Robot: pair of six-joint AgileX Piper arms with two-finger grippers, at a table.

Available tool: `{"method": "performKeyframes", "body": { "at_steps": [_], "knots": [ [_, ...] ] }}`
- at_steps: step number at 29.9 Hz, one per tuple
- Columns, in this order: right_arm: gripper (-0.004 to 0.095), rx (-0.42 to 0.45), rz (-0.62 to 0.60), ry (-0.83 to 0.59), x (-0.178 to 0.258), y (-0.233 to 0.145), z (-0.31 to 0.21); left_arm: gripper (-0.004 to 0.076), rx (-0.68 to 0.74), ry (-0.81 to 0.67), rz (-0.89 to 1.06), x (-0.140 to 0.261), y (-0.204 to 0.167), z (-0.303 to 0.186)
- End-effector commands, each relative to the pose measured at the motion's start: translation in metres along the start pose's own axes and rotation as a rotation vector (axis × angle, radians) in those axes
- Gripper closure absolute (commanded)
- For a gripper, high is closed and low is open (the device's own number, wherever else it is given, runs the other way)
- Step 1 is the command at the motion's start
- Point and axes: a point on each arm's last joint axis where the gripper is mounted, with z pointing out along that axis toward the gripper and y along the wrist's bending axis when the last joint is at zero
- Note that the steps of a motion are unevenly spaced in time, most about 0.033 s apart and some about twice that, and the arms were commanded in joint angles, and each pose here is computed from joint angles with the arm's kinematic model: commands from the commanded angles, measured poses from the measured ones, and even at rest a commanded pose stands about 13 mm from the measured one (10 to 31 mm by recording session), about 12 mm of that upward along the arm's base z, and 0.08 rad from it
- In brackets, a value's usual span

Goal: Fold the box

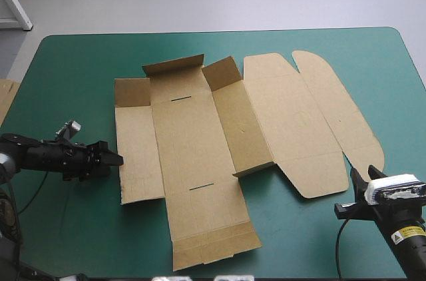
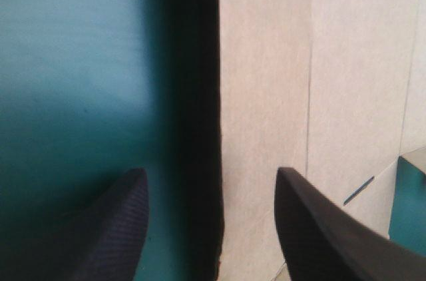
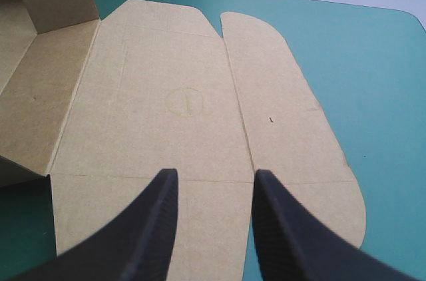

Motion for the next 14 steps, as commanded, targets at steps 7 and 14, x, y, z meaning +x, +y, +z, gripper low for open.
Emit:
{"method": "performKeyframes", "body": {
  "at_steps": [7, 14],
  "knots": [
    [0.0552, 0.005, 0.009, -0.088, -0.016, -0.001, -0.002, 0.0307, 0.078, -0.026, 0.033, 0.007, -0.018, 0.022],
    [0.0552, 0.005, 0.009, -0.088, -0.016, -0.001, -0.002, 0.0307, 0.046, -0.112, 0.061, 0.005, -0.023, 0.037]
  ]
}}
